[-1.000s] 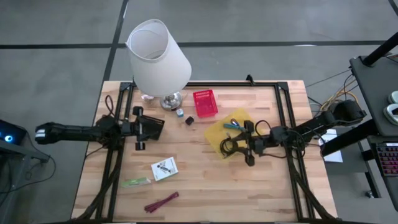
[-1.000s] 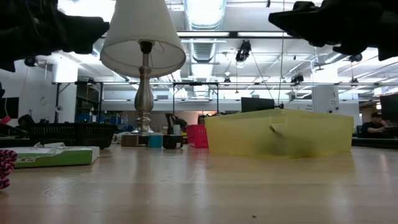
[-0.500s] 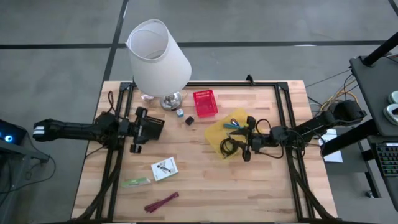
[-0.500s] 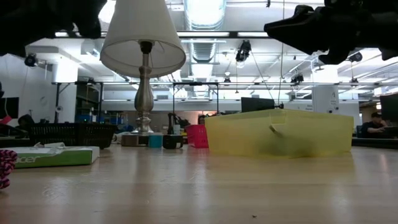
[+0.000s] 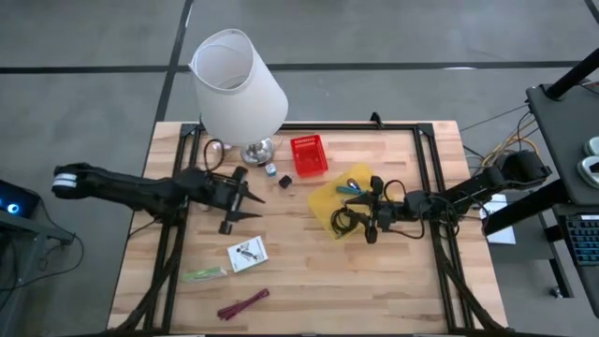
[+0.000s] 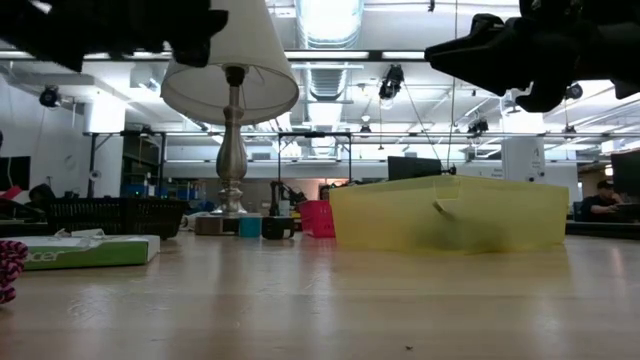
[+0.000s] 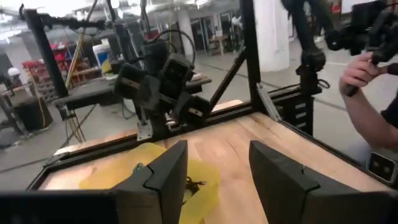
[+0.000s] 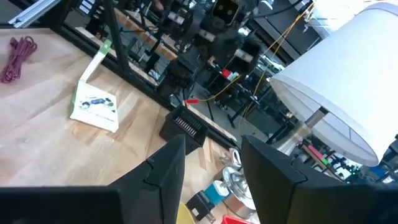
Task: Pick and place items into bin
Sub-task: Put the red charger cable into the yellow bin
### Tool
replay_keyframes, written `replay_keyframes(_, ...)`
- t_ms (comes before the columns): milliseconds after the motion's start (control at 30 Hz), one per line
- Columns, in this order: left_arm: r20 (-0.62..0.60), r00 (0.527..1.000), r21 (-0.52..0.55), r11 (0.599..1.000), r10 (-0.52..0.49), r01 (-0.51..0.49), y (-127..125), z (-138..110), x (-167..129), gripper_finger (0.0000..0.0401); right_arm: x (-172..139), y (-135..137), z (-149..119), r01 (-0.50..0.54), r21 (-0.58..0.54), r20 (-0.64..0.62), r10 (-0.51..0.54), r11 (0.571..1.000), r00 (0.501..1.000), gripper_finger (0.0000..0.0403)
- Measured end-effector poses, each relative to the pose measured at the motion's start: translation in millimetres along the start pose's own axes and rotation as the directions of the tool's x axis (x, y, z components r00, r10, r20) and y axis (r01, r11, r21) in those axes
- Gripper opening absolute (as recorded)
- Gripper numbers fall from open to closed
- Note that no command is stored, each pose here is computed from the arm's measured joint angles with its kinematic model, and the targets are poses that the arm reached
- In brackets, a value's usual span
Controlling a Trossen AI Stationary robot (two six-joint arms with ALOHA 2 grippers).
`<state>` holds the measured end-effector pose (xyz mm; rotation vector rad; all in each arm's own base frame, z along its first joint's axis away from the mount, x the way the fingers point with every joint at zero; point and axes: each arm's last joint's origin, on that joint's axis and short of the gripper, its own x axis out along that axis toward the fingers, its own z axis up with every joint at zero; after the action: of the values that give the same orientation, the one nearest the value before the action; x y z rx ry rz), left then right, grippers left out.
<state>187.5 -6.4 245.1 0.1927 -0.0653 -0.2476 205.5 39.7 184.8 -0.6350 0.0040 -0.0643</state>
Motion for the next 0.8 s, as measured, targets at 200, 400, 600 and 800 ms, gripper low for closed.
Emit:
replay_keyframes(200, -0.181, 0.983, -0.100, 0.995, -0.028, 0.010, 3.7, 7.1, 20.7, 0.0157, -0.2, 0.2, -0.7, 0.002, -0.031, -0.007, -0.002, 1.000, 1.000, 0.0143)
replay_keyframes(400, -0.347, 0.934, -0.320, 0.947, -0.087, -0.030, 4.4, 12.4, 32.2, 0.0157, 0.0, -2.1, -2.9, 0.058, -0.051, -0.056, -0.061, 0.997, 0.997, 0.0139)
replay_keyframes(600, -0.527, 0.827, -0.562, 0.810, -0.196, -0.167, -6.4, 4.6, 34.4, 0.0157, 0.9, -7.5, -6.9, 0.119, -0.087, -0.104, -0.128, 0.989, 0.986, 0.0141)
replay_keyframes(800, -0.543, 0.805, -0.720, 0.626, -0.240, -0.299, -14.1, 13.3, 41.2, 0.0157, 1.1, -8.4, -7.5, 0.123, -0.089, -0.107, -0.132, 0.988, 0.985, 0.0134)
